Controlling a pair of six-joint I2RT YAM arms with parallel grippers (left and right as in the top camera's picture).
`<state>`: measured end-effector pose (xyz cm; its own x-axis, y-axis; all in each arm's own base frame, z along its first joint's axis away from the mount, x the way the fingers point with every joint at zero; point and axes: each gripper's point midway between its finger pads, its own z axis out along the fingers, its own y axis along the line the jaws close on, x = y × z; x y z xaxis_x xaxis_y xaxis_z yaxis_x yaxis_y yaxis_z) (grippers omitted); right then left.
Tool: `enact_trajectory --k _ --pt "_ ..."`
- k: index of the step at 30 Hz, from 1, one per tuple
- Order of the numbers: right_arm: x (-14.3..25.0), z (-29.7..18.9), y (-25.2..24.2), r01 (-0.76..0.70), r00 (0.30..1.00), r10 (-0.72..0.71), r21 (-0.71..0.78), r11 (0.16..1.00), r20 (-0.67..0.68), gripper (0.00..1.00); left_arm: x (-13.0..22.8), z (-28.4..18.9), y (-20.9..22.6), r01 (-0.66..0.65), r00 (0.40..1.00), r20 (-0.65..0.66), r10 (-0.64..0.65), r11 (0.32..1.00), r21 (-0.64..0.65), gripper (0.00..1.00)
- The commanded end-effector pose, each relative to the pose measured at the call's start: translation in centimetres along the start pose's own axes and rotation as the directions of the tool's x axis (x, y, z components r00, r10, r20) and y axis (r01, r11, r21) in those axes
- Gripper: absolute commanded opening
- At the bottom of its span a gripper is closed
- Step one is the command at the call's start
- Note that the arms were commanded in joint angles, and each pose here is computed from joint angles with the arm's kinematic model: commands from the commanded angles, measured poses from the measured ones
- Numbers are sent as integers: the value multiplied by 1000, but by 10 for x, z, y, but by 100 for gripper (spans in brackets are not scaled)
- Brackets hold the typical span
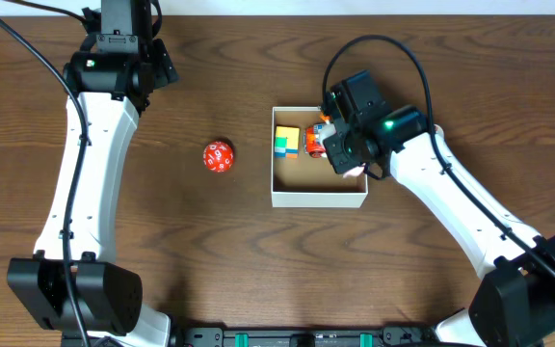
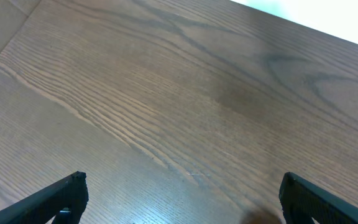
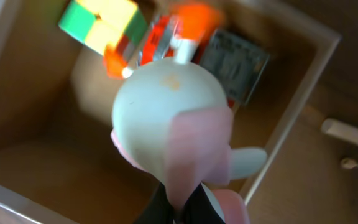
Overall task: Pack container
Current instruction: 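Carry the plush figure over the box with right gripper, then lower the plush figure into the box and open right gripper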
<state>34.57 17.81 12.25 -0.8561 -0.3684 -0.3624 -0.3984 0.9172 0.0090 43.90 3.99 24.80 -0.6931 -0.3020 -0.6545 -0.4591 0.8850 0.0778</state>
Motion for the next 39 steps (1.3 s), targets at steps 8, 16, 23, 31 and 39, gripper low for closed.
enact_trajectory --k 8,16,23,31,39 --pt "13 11 6 -29 999 28 -19 999 -30 24 4 6 1 2 1000 -13 -2 1000 -16 98" --pt "28 28 5 -55 997 54 -16 998 -47 40 4 6 1 1 1000 -14 -2 1000 -16 98" --pt "3 28 4 -56 997 56 -13 998 53 62 4 6 1 1 1000 -14 -1 1000 -16 98" --pt "-46 -15 -45 -119 977 75 221 968 198 59 4 6 1 1 1000 -14 -1 1000 -16 98" --pt "-51 -73 -140 -400 909 301 398 826 288 56 4 6 1 1 1000 -14 -1 1000 -16 98"
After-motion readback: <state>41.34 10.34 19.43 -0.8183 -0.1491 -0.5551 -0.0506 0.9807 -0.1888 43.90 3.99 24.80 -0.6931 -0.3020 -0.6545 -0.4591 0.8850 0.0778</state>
